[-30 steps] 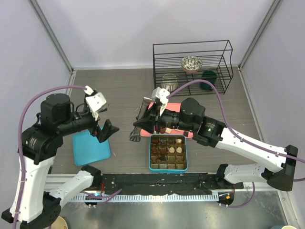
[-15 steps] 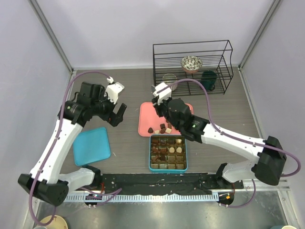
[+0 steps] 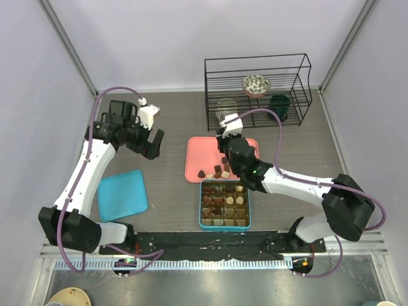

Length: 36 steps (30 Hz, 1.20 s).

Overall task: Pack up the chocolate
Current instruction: Pick up the fake chocolate from the plate.

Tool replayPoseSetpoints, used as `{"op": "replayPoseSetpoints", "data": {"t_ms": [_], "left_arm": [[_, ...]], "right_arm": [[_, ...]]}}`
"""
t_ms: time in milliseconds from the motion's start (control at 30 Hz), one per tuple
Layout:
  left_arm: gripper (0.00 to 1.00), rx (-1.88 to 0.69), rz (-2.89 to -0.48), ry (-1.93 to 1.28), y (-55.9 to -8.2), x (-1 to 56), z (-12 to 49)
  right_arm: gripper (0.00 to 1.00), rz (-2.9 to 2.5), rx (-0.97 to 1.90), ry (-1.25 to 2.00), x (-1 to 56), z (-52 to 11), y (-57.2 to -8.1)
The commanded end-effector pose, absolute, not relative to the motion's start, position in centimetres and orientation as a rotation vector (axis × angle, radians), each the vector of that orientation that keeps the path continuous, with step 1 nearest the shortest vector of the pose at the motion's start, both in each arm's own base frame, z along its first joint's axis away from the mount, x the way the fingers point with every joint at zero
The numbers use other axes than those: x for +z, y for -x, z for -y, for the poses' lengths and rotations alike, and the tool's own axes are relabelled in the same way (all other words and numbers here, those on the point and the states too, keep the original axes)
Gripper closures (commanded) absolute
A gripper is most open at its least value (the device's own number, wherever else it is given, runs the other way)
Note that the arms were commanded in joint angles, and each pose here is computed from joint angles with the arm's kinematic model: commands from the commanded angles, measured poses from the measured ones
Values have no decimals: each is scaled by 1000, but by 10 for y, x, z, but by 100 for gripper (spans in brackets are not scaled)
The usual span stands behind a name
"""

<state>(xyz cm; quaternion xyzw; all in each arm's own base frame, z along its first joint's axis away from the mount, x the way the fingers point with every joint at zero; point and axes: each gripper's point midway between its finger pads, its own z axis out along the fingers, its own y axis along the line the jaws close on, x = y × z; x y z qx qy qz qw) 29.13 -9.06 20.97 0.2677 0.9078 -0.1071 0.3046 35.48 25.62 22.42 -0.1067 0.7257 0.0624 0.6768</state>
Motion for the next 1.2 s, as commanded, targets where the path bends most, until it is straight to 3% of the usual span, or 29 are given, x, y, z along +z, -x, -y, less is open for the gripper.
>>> {"op": "replayPoseSetpoints", "data": {"t_ms": [0,667,900,1167], "left_arm": [[0,-332,-2378,-768,-285,209,93],[0,-329,-2381,-745,-278,201,76],[0,-334,-2375,-750,-277,202,77],[0,-350,-2373,-750,-274,206,78]], "right_arm": [[67,-1514,218,34,247,-244,-360],[67,-1445,312,-144,194,-229,-357],[52,-1432,282,-115,197,-228,-358],[52,-1454,264,-79,195,-221,-350]]}}
